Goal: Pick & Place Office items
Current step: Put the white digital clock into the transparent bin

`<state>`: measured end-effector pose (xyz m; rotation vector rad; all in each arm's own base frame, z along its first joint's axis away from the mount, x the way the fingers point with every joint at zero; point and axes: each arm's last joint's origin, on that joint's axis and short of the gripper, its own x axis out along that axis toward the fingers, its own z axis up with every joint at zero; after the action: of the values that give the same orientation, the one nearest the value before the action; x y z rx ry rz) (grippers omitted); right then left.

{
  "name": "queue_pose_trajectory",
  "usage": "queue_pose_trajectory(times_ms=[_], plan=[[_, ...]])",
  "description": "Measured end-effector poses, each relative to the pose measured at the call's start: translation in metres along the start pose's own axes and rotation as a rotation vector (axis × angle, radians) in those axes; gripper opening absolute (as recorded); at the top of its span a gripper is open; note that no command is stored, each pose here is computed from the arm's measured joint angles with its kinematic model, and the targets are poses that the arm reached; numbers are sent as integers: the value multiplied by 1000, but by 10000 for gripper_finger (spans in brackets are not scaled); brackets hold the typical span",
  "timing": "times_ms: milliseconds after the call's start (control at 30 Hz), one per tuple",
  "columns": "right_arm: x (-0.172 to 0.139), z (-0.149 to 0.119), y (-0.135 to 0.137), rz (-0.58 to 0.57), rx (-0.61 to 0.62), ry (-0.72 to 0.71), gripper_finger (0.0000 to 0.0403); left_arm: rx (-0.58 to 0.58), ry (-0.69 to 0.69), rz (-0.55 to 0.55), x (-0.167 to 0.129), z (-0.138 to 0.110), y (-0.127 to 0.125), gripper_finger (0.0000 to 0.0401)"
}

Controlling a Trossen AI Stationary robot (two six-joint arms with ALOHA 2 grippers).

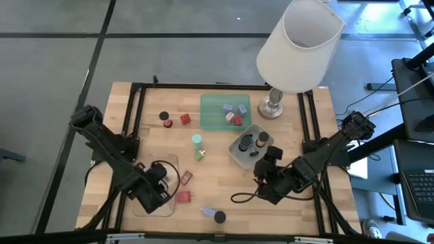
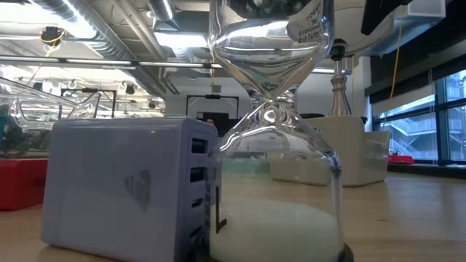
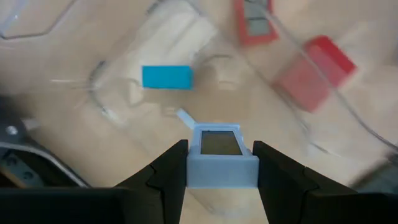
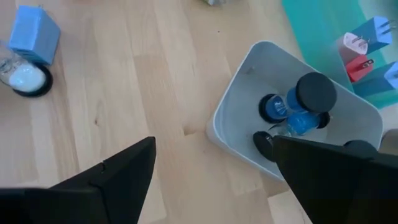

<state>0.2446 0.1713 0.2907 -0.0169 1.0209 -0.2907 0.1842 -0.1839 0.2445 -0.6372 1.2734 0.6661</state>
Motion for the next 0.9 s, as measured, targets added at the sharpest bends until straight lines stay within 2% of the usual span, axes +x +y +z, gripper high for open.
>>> queue_pose_trajectory(times_ms=[200,433,900], plan=[[3,3,-3,-9,9,2,324,-18,22,99,22,6,6,158],[3,4,-4,-27,6,-17,324,-1,36,141,34,4,12,169],[3,4,-4,-26,7,-18,324,-4,13,126,44,3,14,170]])
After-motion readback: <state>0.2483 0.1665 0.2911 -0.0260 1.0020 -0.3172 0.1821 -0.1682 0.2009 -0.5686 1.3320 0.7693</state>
